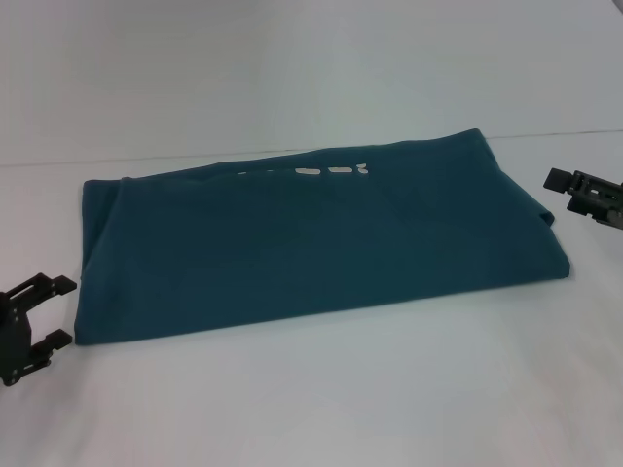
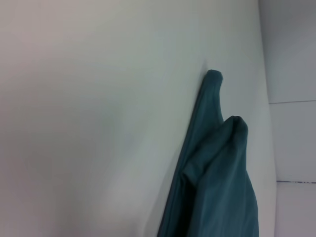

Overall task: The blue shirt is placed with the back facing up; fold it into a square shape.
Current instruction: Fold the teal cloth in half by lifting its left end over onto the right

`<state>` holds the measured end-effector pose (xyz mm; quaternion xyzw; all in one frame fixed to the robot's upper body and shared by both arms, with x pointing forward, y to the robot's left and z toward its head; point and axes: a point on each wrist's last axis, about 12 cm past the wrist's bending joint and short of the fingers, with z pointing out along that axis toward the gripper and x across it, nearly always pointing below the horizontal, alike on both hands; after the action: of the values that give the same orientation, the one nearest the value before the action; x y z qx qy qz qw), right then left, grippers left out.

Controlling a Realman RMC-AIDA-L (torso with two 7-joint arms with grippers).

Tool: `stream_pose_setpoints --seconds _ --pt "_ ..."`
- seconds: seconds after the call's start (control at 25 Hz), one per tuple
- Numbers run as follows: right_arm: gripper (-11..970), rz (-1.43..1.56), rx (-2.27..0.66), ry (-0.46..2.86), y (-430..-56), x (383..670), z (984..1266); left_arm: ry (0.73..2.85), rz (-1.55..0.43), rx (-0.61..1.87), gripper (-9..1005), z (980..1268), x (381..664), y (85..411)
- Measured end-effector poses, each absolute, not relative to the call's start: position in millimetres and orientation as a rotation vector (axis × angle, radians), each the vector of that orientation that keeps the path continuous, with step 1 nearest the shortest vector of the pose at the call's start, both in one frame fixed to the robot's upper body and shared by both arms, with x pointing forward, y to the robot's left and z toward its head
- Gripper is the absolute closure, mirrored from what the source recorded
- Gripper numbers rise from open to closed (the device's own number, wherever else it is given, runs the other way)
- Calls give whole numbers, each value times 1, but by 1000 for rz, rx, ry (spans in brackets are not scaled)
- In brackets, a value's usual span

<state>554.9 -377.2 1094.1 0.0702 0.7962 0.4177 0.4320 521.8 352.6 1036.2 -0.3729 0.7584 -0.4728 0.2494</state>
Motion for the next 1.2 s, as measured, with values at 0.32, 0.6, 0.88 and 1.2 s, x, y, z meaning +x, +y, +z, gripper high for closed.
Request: stream_pose_setpoints --seconds 0.32,0.6,0.88,1.2 --pt "17 1035 175 1983 -378 556 1095 2079 -1270 -1072 174 1029 519 351" --pt "17 1034 174 1984 -378 557 1096 2095 -1266 -1081 176 1025 522 346" --pt "17 1032 177 1989 -379 555 1094 2111 -1268 -1073 179 1025 528 340" --pt "18 1035 186 1989 -380 551 1092 2125 -1247 -1045 174 1028 541 333"
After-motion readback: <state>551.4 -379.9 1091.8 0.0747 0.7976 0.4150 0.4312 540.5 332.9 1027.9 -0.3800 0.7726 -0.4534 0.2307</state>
